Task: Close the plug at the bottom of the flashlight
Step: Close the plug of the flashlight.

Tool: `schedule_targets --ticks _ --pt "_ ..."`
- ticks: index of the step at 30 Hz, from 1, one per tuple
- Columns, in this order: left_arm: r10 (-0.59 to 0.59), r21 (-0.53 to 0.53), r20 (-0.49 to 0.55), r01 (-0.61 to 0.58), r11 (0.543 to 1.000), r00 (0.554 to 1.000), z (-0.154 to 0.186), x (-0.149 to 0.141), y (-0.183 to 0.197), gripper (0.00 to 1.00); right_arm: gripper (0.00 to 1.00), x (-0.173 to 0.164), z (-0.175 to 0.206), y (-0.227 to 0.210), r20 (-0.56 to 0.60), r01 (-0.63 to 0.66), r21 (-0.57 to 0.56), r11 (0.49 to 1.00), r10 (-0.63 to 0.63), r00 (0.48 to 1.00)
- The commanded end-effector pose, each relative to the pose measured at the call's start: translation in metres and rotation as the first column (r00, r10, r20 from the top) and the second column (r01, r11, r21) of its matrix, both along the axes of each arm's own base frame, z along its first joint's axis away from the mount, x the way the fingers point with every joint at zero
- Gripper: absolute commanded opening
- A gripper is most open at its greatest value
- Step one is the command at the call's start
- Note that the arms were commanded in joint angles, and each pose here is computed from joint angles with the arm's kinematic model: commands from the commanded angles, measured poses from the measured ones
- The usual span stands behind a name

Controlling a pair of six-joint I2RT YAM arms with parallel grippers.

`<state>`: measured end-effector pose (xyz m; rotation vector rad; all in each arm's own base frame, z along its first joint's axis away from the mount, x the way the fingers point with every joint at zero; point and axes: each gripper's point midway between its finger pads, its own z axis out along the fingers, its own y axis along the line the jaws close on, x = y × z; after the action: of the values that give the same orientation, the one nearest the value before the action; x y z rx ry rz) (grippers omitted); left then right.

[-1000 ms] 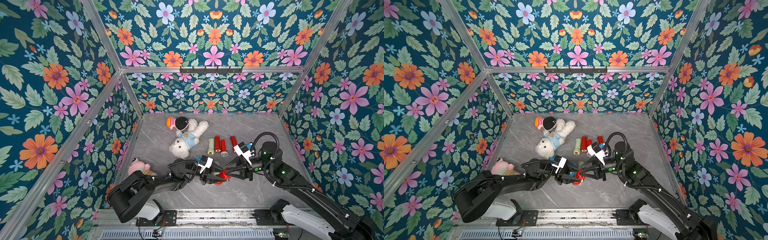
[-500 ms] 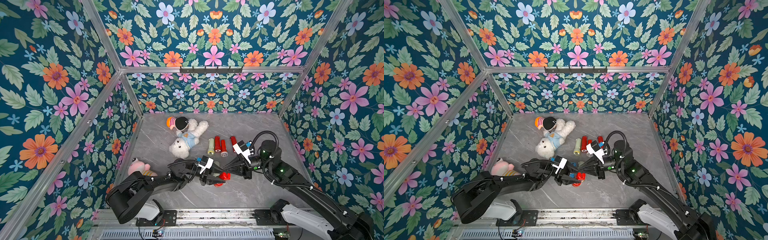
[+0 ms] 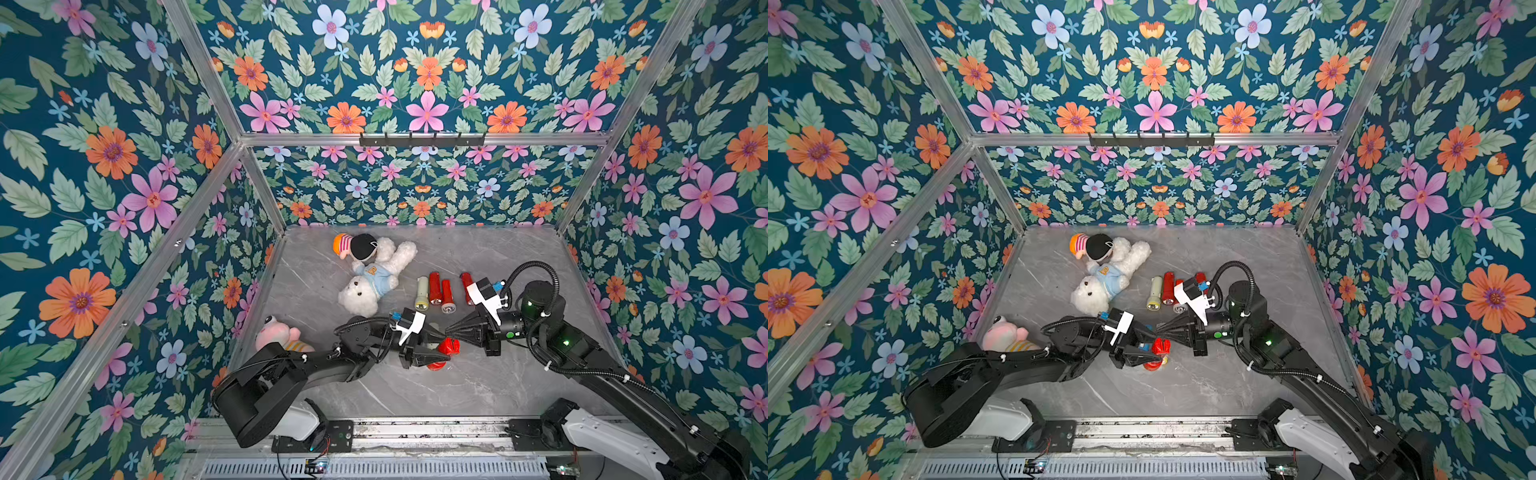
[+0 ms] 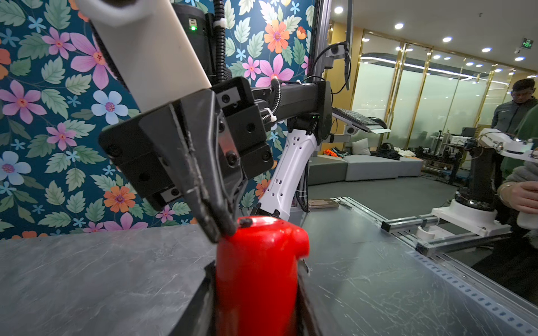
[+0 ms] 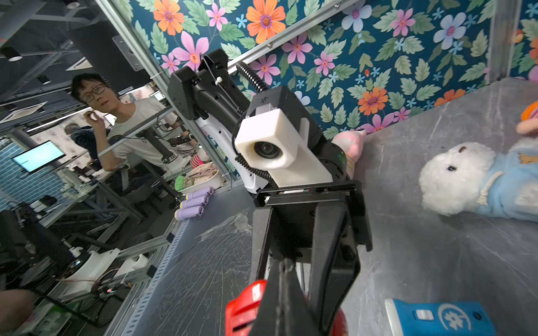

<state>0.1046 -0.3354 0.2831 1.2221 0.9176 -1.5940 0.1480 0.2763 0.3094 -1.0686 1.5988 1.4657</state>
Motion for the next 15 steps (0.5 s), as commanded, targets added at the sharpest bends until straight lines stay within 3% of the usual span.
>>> schedule_targets --ticks 1,6,9,15 --pt "0.059 -0.213 0.152 -0.026 0.977 0.987 0.044 -0.009 0.017 0.0 0.02 0.025 -0.036 -0.008 -0.07 0.166 -0.137 0.976 -0.177 0.982" --pt "0.07 -0.211 0.154 -0.036 0.977 0.986 0.04 -0.009 0.019 0.0 0.02 0.057 -0.052 -0.027 -0.096 0.341 -0.204 0.918 -0.365 0.926" --pt "0.076 -0.205 0.144 -0.045 0.978 0.987 0.038 -0.008 0.019 0.0 0.03 0.077 -0.065 -0.047 -0.125 0.452 -0.245 0.857 -0.491 0.862" --pt "0.161 -0.142 0.061 -0.151 0.978 0.985 0.029 0.015 0.009 0.0 0.04 0.105 -0.103 -0.093 -0.125 0.628 -0.412 0.66 -0.724 0.678"
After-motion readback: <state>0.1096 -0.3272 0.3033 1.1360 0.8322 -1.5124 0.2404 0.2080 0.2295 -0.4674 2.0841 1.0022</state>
